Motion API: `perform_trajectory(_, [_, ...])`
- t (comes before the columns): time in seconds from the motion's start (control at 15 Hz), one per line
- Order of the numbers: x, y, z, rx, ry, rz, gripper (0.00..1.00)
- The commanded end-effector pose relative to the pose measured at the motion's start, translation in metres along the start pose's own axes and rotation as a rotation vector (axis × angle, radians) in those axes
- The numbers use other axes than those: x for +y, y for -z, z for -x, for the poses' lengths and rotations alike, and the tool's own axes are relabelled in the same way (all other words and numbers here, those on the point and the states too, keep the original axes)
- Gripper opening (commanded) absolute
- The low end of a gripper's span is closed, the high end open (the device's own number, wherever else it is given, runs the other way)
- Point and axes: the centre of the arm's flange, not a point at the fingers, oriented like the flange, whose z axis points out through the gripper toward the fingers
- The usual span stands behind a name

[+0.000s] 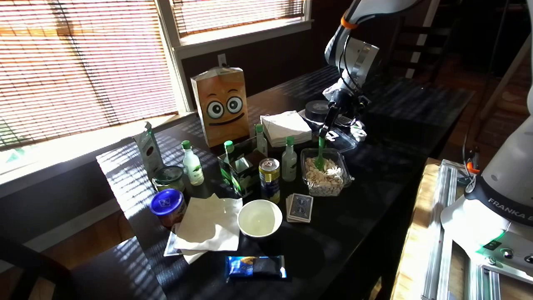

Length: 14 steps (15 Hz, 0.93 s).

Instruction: Transfer a spoonful of contents from the right bowl to the left bowl

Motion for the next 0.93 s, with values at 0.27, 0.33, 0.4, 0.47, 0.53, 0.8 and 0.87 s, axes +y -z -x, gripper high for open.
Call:
perform_trajectory(0.27, [-0.019, 0.026, 0.004, 0.026, 0.088, 0.105, 0.03])
perform_trajectory(0.33, [-0.025, 0.030, 0.005, 0.029, 0.099, 0.130, 0.03])
perform_trajectory(0.4, [-0.029, 0.033, 0.006, 0.031, 0.107, 0.152, 0.03])
perform_trajectory(0.47, [-0.032, 0.035, 0.007, 0.034, 0.118, 0.172, 0.03])
perform_trajectory(0.53, [-0.037, 0.036, 0.008, 0.037, 0.126, 0.190, 0.03])
perform_trajectory(0.8, [-0.039, 0.046, 0.009, 0.070, 0.138, 0.326, 0.03])
perform_trajectory(0.87, [-0.040, 0.047, 0.009, 0.075, 0.137, 0.353, 0.03])
